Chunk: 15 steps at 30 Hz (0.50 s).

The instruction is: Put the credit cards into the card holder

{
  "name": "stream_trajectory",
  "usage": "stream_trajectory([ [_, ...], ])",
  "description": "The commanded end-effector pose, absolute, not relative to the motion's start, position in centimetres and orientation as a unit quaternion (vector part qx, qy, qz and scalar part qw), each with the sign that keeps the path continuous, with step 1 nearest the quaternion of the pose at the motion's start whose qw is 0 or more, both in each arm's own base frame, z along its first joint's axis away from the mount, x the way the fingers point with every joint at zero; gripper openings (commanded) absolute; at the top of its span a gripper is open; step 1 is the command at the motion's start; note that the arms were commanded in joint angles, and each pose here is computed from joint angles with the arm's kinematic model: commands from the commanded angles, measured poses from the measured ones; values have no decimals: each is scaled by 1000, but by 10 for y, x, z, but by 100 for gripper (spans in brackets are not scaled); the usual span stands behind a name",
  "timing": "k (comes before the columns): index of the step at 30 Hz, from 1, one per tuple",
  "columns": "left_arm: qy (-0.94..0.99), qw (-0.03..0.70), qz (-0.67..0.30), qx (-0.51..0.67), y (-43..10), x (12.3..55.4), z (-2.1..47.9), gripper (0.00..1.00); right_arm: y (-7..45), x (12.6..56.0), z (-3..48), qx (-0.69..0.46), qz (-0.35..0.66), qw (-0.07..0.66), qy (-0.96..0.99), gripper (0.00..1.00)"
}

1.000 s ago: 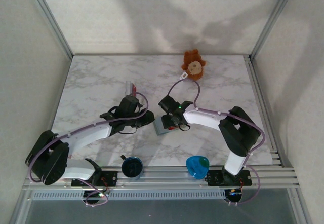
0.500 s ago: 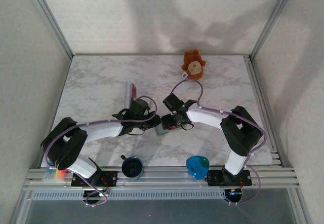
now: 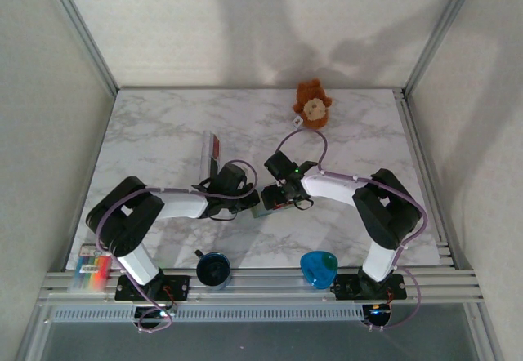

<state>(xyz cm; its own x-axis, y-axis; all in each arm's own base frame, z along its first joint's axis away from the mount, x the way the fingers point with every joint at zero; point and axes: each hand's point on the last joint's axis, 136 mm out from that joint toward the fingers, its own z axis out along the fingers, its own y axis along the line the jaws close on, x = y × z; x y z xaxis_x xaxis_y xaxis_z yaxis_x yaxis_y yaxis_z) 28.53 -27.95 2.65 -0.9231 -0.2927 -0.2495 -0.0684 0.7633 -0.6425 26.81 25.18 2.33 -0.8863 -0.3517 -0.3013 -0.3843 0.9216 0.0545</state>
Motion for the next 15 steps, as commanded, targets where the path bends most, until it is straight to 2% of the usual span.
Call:
stream_trajectory([
  [1,931,174,-302,-105,-268,284,8,5,231,268,17,-176,13,144,974,89],
  [15,944,159,-268,-105,-251,275,-10,5,215,277,26,-145,-13,161,976,89],
])
